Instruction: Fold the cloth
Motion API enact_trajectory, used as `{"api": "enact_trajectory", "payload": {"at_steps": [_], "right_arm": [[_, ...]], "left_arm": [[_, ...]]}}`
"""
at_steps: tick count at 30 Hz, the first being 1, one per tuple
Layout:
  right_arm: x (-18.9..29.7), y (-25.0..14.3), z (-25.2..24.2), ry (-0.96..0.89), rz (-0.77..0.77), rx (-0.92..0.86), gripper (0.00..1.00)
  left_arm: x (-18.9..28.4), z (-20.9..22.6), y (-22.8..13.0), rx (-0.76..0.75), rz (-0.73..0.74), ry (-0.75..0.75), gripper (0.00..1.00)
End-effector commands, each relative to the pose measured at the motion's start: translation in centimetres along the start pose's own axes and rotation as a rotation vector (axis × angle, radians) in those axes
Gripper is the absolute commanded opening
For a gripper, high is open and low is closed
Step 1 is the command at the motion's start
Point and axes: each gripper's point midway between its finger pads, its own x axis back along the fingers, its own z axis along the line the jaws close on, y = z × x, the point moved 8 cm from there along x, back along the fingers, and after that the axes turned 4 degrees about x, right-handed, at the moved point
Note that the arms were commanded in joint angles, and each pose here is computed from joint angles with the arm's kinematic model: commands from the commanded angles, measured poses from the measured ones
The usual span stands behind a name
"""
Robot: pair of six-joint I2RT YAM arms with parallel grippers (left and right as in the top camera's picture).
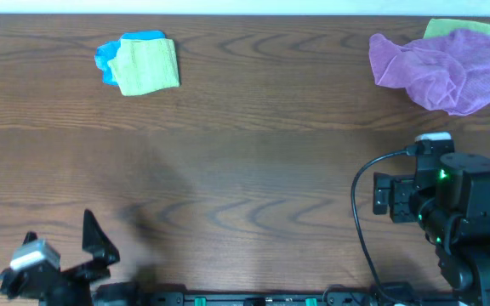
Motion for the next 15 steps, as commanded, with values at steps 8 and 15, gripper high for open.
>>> {"api": "enact_trajectory", "payload": {"at_steps": [8, 15], "right_arm": [[0.0, 0.0, -0.2, -0.009, 0.0, 0.006, 0.99], [0.0, 0.0, -0.1, -0.009, 0.0, 0.006, 0.99]], "left_arm": [[-5.5, -0.7, -4.7, 0.019, 0.056, -0.084, 0.95], [-7.8, -1.1, -8.4, 0.016, 0.129, -0.172, 0.95]]}}
